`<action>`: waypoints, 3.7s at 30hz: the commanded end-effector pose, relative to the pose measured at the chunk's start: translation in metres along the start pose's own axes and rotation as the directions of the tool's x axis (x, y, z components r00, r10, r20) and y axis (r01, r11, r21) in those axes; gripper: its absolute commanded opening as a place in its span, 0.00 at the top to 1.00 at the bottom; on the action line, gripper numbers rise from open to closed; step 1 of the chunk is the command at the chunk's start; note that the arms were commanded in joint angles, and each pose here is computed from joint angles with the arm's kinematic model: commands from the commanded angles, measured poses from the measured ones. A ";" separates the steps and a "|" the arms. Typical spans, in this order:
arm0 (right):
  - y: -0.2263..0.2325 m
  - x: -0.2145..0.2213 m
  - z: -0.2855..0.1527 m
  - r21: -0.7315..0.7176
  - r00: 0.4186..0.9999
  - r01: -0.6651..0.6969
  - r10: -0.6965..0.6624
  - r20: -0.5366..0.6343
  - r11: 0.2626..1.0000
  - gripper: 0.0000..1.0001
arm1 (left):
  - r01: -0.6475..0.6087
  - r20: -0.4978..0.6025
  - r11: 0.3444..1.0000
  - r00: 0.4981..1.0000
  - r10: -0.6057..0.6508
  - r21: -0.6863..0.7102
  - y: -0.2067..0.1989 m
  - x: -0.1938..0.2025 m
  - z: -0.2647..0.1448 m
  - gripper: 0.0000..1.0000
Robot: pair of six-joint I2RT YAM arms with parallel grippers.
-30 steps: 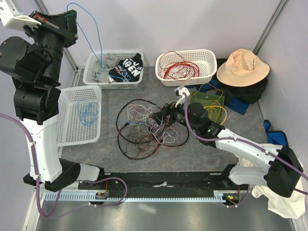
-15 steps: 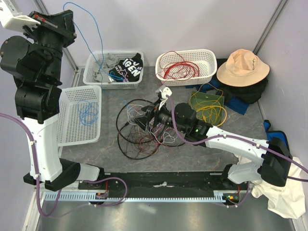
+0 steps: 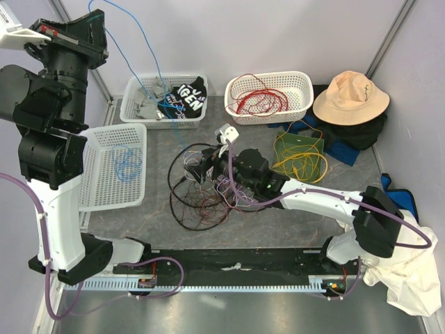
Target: Untangle the cables
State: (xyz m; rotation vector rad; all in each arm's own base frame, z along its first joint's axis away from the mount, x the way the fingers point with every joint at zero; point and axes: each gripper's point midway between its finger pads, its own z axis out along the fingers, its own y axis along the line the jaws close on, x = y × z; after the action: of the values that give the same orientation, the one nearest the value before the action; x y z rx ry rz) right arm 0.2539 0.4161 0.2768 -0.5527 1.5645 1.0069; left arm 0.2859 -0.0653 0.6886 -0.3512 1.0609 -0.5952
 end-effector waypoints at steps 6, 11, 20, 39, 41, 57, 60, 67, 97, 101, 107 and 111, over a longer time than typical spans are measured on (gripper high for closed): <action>-0.004 -0.063 0.048 0.130 0.973 0.055 -0.082 0.214 0.990 0.07 | 0.073 -0.064 0.996 0.996 -0.069 0.059 -0.013 0.015 -0.015 0.98; 0.035 -0.066 0.061 -0.029 0.974 0.041 -0.034 0.226 0.999 0.08 | 0.047 -0.068 0.998 0.997 -0.044 0.043 -0.007 0.019 -0.017 0.98; 0.070 -0.053 0.038 -0.159 0.982 0.056 -0.025 0.187 0.986 0.08 | 0.019 -0.054 0.999 0.998 -0.016 0.040 -0.006 0.013 -0.021 0.98; -0.024 -0.038 0.090 0.391 0.964 0.139 -0.215 0.156 0.910 0.09 | 0.079 -0.112 0.992 0.991 -0.067 0.100 -0.017 0.022 -0.032 0.98; -0.028 -0.030 0.089 0.410 0.966 0.139 -0.214 0.145 0.902 0.09 | 0.075 -0.120 0.993 0.991 -0.064 0.092 -0.013 0.027 -0.033 0.98; 0.030 0.004 0.014 0.163 0.991 0.089 -0.104 0.088 0.983 0.07 | -0.011 -0.105 1.000 0.994 0.011 -0.006 0.010 0.044 -0.011 0.98; 0.028 -0.004 0.007 0.183 0.988 0.098 -0.118 0.102 0.978 0.07 | 0.019 -0.128 1.000 0.992 -0.017 0.014 0.006 0.050 -0.011 0.98; 0.023 0.003 0.041 0.232 0.982 0.151 -0.172 0.074 0.961 0.06 | 0.073 -0.163 0.995 0.985 -0.062 0.061 -0.006 0.054 -0.017 0.98; 0.032 -0.229 -0.087 0.355 0.961 0.138 -0.212 0.179 0.925 1.00 | 0.067 -0.105 0.995 0.993 -0.059 0.075 0.065 0.117 -0.107 0.98; 0.050 -0.225 -0.072 0.264 0.971 0.132 -0.178 0.159 0.955 1.00 | 0.156 -0.144 0.948 0.982 -0.120 0.276 0.047 0.149 -0.130 0.98; 0.071 -0.207 -0.028 0.151 0.984 0.127 -0.143 0.106 0.980 1.00 | 0.189 -0.249 0.944 0.961 -0.121 0.272 0.063 0.191 -0.152 0.98; 0.076 -0.189 0.018 0.068 0.991 0.116 -0.120 0.062 0.991 1.00 | 0.062 -0.150 0.997 0.987 -0.056 0.035 0.110 0.168 -0.153 0.98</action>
State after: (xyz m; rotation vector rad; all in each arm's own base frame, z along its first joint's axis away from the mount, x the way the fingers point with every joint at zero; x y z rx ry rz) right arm 0.2485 0.4147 0.4639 -0.5113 1.5096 0.7501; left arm 0.2574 -0.1236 0.4065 -0.1716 1.3047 -0.8317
